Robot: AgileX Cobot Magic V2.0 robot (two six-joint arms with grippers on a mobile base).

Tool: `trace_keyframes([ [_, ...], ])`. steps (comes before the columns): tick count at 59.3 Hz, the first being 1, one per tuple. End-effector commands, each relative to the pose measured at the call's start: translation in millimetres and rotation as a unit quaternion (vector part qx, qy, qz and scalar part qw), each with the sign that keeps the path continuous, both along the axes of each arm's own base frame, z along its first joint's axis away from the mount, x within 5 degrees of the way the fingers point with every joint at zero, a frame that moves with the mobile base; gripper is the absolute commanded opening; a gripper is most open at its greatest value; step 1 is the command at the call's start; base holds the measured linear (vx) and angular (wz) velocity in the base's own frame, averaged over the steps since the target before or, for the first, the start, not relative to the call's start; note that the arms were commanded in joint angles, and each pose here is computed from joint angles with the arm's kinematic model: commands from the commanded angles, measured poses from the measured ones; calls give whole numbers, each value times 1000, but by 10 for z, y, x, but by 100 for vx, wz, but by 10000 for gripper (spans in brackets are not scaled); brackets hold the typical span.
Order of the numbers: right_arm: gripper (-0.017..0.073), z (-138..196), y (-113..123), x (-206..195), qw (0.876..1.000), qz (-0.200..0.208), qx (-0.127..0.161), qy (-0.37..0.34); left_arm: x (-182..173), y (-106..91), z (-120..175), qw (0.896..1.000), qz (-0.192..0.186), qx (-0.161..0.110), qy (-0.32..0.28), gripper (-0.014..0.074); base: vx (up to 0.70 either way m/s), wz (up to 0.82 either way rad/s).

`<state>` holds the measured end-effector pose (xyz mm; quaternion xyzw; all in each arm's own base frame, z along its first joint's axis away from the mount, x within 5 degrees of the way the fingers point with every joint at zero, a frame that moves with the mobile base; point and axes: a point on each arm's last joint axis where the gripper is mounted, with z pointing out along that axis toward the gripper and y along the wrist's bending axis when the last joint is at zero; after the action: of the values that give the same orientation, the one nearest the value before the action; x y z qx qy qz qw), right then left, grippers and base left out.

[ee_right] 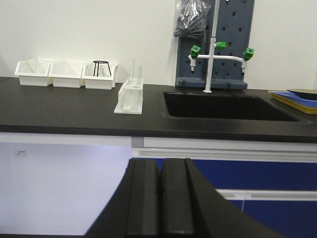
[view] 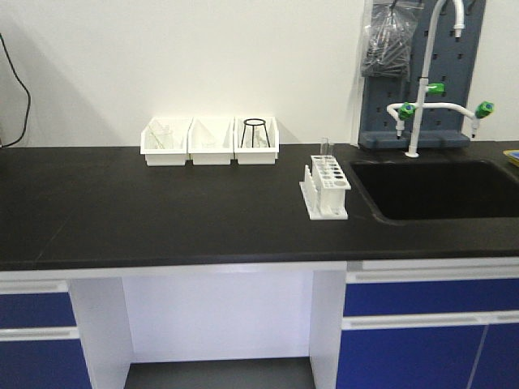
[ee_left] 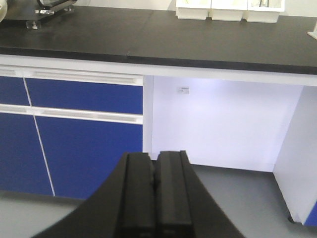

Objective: Flip and reinsert test tube from rack
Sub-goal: 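Drive the base toward the white test-tube rack beside the sink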

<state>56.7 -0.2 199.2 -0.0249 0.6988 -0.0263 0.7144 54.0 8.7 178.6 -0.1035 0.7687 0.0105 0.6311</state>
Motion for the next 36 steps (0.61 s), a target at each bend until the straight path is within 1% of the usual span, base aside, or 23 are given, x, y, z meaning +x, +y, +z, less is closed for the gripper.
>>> trace_keyframes([
  [1, -12, 74, 6, -10, 999, 2, -4, -43, 11, -2, 65, 999, -1, 4, -39, -6, 45, 8],
  [36, -12, 74, 6, -10, 999, 2, -4, -43, 11, -2, 65, 999, -1, 4, -39, -6, 46, 7],
])
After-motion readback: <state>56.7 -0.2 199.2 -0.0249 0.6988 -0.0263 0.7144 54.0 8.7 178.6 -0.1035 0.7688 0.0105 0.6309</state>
